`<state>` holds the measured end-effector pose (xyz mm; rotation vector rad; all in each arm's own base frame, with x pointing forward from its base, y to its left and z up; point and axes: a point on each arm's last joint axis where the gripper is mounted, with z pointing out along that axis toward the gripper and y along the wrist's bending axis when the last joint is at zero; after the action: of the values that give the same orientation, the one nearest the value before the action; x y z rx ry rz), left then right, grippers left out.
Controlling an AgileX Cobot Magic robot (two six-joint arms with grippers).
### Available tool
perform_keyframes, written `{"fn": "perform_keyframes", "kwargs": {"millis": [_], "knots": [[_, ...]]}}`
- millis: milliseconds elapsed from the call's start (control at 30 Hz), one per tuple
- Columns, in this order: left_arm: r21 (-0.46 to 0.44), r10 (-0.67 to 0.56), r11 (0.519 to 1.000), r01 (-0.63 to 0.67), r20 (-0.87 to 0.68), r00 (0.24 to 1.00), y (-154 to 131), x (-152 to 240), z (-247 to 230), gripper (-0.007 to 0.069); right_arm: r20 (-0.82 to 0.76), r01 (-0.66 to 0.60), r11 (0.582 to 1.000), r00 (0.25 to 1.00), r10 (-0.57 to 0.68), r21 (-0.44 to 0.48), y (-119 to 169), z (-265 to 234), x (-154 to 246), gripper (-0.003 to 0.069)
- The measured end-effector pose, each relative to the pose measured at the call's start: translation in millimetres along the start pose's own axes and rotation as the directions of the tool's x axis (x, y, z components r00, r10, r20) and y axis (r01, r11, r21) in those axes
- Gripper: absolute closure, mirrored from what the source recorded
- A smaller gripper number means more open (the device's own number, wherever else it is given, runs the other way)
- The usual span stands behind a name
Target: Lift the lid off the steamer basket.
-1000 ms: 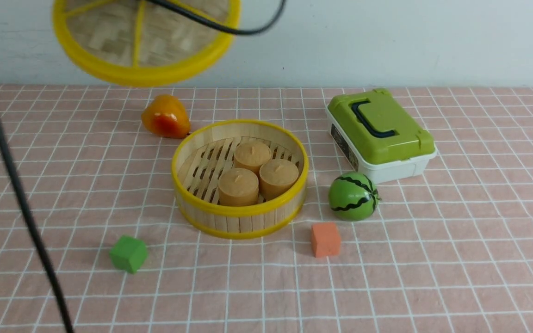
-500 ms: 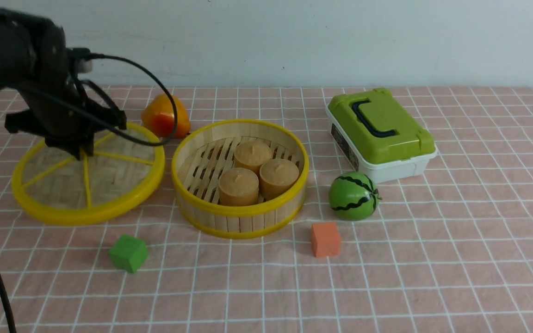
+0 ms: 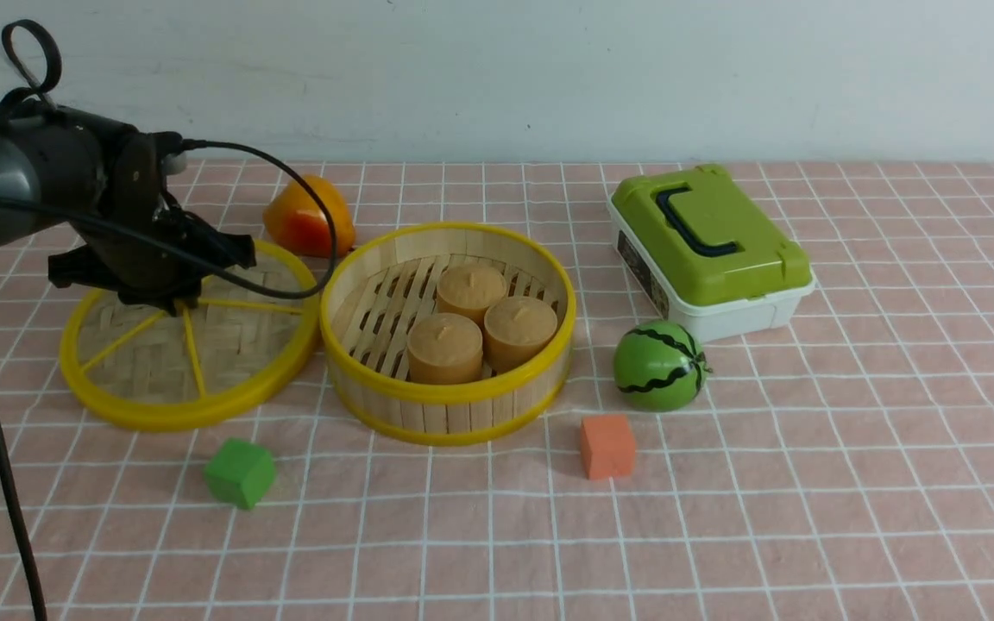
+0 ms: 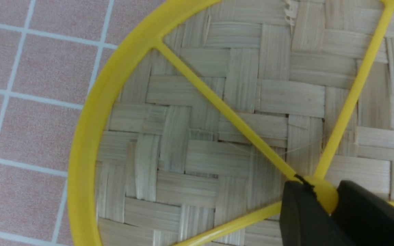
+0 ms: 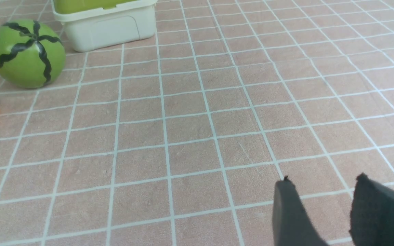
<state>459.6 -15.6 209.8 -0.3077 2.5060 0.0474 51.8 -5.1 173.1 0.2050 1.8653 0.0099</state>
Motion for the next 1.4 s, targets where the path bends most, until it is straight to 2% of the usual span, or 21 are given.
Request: {"fn": "perform_keyframes", "kwargs": {"millis": [100, 233, 333, 433, 567, 600, 633, 667, 767, 833, 867, 1133, 1400], "knots": [[0.000, 0.000, 1.000, 0.000, 0.000, 1.000, 0.0, 0.0, 0.0, 0.0480, 0.000, 0.000, 1.000, 1.000, 0.000, 0.000, 0.0, 0.0, 0.0, 0.0418], [0.007, -0.013, 1.000, 0.013, 0.001, 1.000, -0.3, -1.2, -4.5, 0.0362, 0.000, 0.000, 1.000, 1.000, 0.000, 0.000, 0.0, 0.0, 0.0, 0.0418], [0.020, -0.033, 0.999, 0.033, 0.011, 0.999, -0.5, -4.7, -15.9, 0.0337, 0.000, 0.000, 1.000, 1.000, 0.000, 0.000, 0.0, 0.0, 0.0, 0.0418], [0.061, -0.066, 0.996, 0.061, 0.085, 0.994, 0.4, -18.1, -56.4, 0.0379, 0.000, 0.000, 1.000, 1.000, 0.000, 0.000, 0.0, 0.0, 0.0, 0.0418], [0.170, -0.103, 0.984, 0.052, 0.308, 0.946, 7.9, -39.3, -169.8, 0.0568, 0.000, 0.000, 1.000, 1.000, 0.000, 0.000, 0.0, 0.0, 0.0, 0.0418], [0.201, -0.119, 0.979, 0.046, 0.365, 0.923, 11.1, -39.7, -199.5, 0.0602, 0.000, 0.000, 1.000, 1.000, 0.000, 0.000, 0.0, 0.0, 0.0, 0.0418], [0.206, -0.118, 0.978, 0.041, 0.377, 0.919, 11.8, -39.4, -205.3, 0.0610, 0.000, 0.000, 1.000, 1.000, 0.000, 0.000, 0.0, 0.0, 0.0, 0.0418], [0.252, -0.138, 0.968, 0.018, 0.468, 0.873, 19.0, -31.7, -253.8, 0.0638, 0.000, 0.000, 1.000, 1.000, 0.000, 0.000, 0.0, 0.0, 0.0, 0.0418], [0.297, -0.150, 0.954, -0.030, 0.564, 0.812, 32.6, -1.5, -311.4, 0.0638, 0.000, 0.000, 1.000, 1.000, 0.000, 0.000, 0.0, 0.0, 0.0, 0.0418], [0.303, -0.150, 0.952, -0.041, 0.579, 0.802, 37.0, 11.5, -322.7, 0.0638, 0.000, 0.000, 1.000, 1.000, 0.000, 0.000, 0.0, 0.0, 0.0, 0.0418], [0.308, -0.146, 0.950, -0.053, 0.586, 0.797, 42.9, 31.0, -332.4, 0.0638, 0.000, 0.000, 1.000, 1.000, 0.000, 0.000, 0.0, 0.0, 0.0, 0.0418], [0.324, -0.142, 0.946, -0.033, 0.501, 0.854, 67.6, 138.2, -323.9, 0.0638, 0.000, 0.000, 1.000, 1.000, 0.000, 0.000, 0.0, 0.0, 0.0, 0.0418], [0.331, -0.146, 0.943, -0.028, 0.490, 0.859, 85.5, 212.7, -314.3, 0.0638, 0.000, 0.000, 1.000, 1.000, 0.000, 0.000, 0.0, 0.0, 0.0, 0.0418]]}}
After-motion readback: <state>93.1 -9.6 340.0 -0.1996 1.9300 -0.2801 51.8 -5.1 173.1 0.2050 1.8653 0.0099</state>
